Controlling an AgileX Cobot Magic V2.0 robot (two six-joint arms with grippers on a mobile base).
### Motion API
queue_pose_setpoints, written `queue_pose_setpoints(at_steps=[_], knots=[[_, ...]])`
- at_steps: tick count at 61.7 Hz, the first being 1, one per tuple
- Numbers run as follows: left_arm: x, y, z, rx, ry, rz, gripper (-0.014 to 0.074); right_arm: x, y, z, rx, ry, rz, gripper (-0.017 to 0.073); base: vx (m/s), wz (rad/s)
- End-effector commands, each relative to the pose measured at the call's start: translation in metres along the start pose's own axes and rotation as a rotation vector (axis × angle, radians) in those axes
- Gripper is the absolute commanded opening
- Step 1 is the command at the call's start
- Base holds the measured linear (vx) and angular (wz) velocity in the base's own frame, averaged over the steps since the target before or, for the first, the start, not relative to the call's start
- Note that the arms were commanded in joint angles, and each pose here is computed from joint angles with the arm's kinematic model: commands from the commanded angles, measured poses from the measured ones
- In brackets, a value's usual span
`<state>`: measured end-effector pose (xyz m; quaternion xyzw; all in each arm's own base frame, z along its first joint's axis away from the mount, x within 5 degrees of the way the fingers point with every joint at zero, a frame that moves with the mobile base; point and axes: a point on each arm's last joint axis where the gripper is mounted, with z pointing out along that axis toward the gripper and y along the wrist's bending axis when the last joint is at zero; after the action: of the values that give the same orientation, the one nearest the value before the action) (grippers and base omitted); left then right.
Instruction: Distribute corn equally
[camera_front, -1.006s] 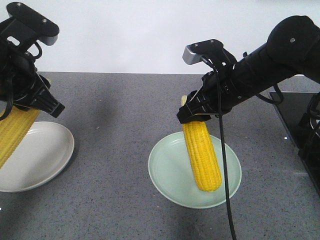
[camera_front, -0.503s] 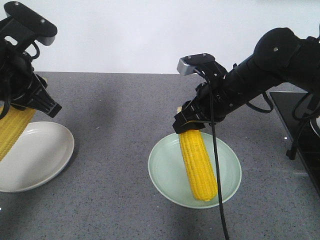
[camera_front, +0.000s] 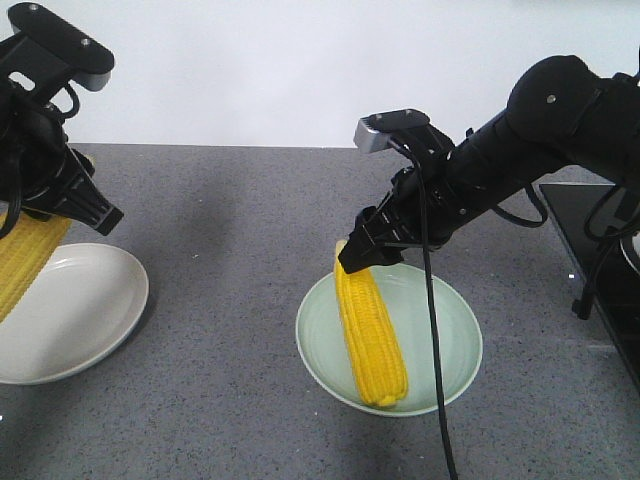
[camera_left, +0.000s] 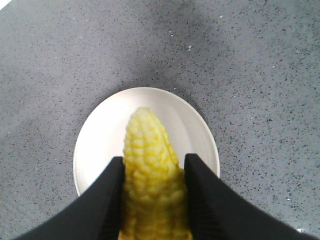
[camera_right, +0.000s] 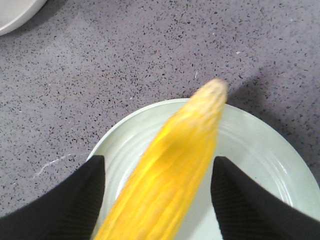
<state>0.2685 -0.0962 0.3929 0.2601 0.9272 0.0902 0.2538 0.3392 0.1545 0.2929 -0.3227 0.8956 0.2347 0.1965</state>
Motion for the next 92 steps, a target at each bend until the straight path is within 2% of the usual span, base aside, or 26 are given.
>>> queue_pose_setpoints(at_steps=[1,17,28,30,35,40,45,51,60,70,92], knots=[[0.000,0.006,-0.019,-0.032,-0.060,-0.016,-0.0007,-0.010,0.009,-0.021,0.014,-0.095,-0.023,0.0459,0.00,0.00],[-0.002,0.006,-0.019,-0.034,-0.084,-0.014,-0.0007,-0.013,0.018,-0.042,0.043,-0.169,-0.046,0.0451,0.00,0.00],[-0.010,0.015,-0.017,-0.136,-0.153,0.011,-0.0007,-0.013,0.034,-0.077,0.059,-0.267,-0.057,0.0361,0.00,0.00],[-0.011,0.019,-0.016,-0.159,-0.159,0.000,-0.0007,-0.012,0.038,-0.084,0.062,-0.284,-0.063,0.0332,0.00,0.00],[-0.012,0.030,-0.006,-0.196,-0.179,-0.064,-0.0007,-0.009,0.051,-0.107,0.074,-0.338,-0.090,0.0218,0.00,0.00],[-0.009,0.043,0.009,-0.215,-0.171,-0.133,-0.0007,-0.004,0.064,-0.128,0.090,-0.388,-0.121,0.0097,0.00,0.00],[-0.002,0.054,0.031,-0.225,-0.145,-0.176,-0.0007,0.004,0.078,-0.150,0.111,-0.438,-0.156,-0.0017,0.00,0.00],[0.004,0.063,0.052,-0.215,-0.147,-0.239,-0.0007,0.012,0.091,-0.170,0.127,-0.478,-0.188,-0.0010,0.00,0.00],[0.001,0.068,0.070,-0.162,-0.204,-0.306,-0.0007,0.026,0.104,-0.186,0.130,-0.476,-0.224,-0.0010,0.00,0.00],[-0.007,0.068,0.074,-0.151,-0.263,-0.309,-0.0007,0.034,0.106,-0.189,0.146,-0.414,-0.246,-0.0008,0.00,0.00],[-0.005,0.064,0.105,-0.128,-0.150,-0.301,-0.0007,0.037,0.105,-0.187,0.151,-0.377,-0.249,-0.0007,0.00,0.00]])
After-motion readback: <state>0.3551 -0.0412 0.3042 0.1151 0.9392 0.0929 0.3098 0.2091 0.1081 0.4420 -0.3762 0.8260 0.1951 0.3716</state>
